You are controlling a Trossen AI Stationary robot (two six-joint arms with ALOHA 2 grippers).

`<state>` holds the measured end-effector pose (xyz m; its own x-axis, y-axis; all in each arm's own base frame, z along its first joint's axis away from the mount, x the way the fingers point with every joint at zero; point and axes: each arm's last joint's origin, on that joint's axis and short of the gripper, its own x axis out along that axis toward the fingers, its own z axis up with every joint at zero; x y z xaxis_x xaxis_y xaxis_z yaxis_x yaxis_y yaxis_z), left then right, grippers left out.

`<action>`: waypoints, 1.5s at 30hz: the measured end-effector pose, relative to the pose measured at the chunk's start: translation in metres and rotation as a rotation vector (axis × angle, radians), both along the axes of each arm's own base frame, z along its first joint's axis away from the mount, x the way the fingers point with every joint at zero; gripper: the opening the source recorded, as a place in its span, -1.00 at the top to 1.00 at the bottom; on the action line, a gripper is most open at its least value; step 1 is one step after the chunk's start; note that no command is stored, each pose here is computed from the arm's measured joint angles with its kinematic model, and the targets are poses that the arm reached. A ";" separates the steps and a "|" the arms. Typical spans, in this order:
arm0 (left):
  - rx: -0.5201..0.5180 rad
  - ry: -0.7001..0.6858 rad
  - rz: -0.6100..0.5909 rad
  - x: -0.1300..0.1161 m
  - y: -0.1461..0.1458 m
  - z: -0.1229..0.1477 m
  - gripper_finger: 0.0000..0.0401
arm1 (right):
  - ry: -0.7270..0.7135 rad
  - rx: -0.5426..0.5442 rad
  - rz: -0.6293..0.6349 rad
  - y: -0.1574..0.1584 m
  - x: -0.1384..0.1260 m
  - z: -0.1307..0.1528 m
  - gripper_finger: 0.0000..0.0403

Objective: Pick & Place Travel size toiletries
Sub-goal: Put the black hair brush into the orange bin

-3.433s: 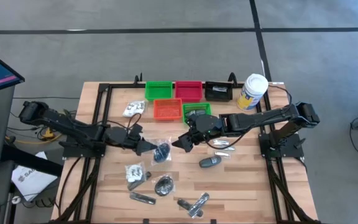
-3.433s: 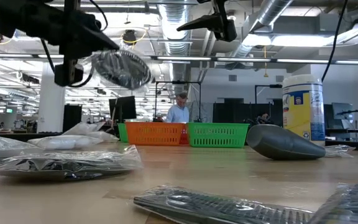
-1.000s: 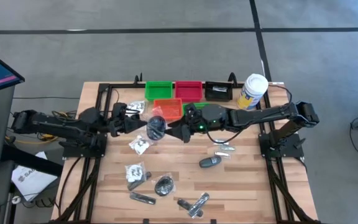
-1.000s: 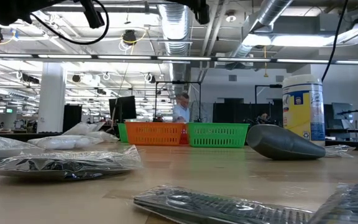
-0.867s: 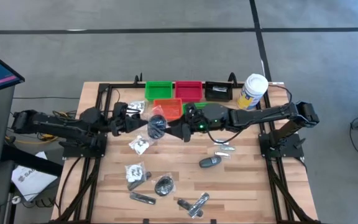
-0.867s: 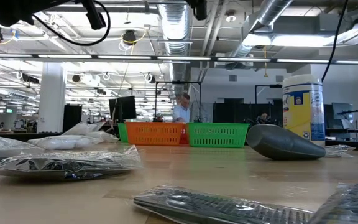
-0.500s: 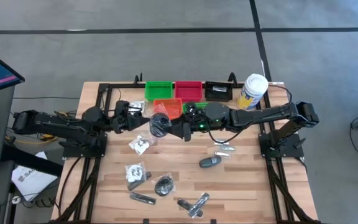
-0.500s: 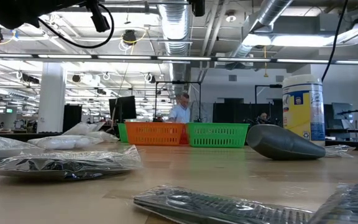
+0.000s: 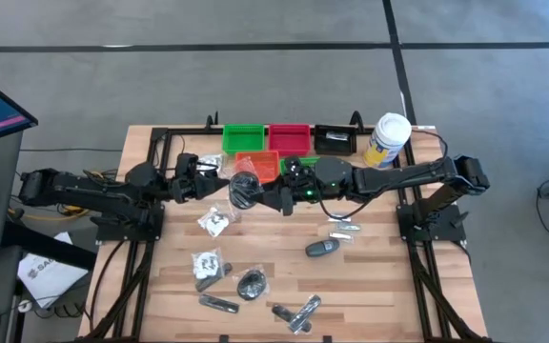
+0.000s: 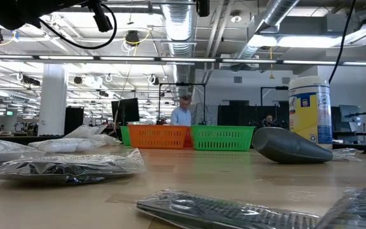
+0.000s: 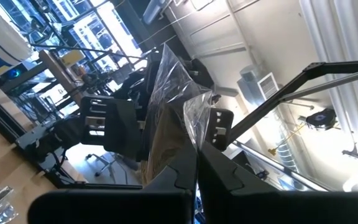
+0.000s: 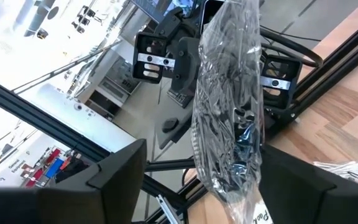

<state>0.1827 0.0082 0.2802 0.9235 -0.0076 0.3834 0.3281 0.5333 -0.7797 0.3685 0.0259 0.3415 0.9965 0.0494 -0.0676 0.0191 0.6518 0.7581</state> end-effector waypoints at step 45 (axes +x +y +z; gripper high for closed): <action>0.016 -0.002 -0.060 0.000 -0.002 0.000 0.99 | 0.009 -0.009 -0.002 -0.001 0.000 -0.001 0.67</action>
